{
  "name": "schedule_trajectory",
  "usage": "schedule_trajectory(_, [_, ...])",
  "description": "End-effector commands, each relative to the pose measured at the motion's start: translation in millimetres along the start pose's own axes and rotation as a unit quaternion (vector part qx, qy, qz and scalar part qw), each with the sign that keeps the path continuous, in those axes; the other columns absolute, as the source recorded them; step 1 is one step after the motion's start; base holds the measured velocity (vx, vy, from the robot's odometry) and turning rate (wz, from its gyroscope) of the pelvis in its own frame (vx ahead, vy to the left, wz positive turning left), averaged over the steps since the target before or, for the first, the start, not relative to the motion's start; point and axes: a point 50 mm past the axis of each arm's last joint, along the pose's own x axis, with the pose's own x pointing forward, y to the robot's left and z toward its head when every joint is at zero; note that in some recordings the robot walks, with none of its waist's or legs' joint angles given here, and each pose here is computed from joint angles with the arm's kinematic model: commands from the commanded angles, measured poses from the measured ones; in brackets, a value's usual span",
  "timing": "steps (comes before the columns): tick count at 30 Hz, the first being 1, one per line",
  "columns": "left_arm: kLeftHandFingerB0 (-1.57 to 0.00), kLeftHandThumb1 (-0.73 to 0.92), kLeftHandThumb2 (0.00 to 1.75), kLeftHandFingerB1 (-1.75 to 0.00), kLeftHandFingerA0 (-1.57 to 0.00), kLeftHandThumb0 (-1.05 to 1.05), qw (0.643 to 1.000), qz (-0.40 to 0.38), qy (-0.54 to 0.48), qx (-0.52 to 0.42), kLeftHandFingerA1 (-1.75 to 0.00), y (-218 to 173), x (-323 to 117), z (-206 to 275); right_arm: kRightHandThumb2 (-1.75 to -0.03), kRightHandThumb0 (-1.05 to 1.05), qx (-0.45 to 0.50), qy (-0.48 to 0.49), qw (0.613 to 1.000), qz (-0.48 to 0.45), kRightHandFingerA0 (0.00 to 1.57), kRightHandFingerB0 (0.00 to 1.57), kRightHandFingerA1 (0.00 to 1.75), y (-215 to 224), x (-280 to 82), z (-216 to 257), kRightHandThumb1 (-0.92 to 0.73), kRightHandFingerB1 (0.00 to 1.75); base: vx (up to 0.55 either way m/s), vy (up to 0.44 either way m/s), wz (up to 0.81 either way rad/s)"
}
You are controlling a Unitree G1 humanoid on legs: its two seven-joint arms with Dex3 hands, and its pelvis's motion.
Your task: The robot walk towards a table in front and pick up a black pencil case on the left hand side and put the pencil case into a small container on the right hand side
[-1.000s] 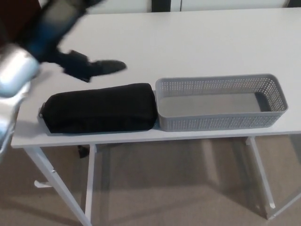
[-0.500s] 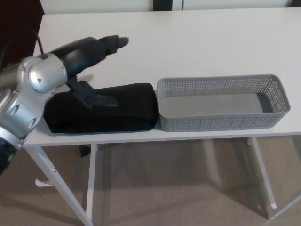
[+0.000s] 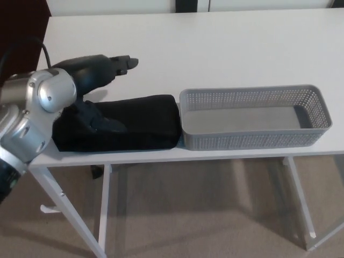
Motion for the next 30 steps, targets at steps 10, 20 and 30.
schedule_trajectory(10, [0.00, 0.40, 0.64, -0.03, 0.00, -0.88, 0.995, -0.017, 0.052, 0.084, 0.00, -12.0, 13.6, -3.1, -0.54, -0.25, 0.018, -0.010, 1.000, -0.016, 0.91, 0.84, 0.60, -9.9, 1.5, 4.3, -0.47, 0.55, 0.00, 0.000, 0.00])
schedule_trajectory(20, [0.00, 0.39, 0.67, 0.00, 0.00, -0.93, 0.989, -0.008, 0.094, 0.116, 0.00, -13.7, 28.4, -12.8, -0.54, -0.27, 0.007, -0.029, 0.999, -0.017, 0.93, 0.83, 0.59, -11.6, 4.7, 13.6, -0.47, 0.54, 0.00, 0.000, 0.00])
schedule_trajectory(30, [0.00, 0.42, 0.67, -0.05, 0.00, -0.95, 0.987, 0.005, 0.092, 0.135, 0.00, -18.6, 38.2, -6.1, -0.54, -0.27, 0.008, -0.046, 0.999, -0.018, 0.92, 0.84, 0.59, -12.1, 8.3, 24.0, -0.47, 0.55, 0.00, 0.000, 0.00])
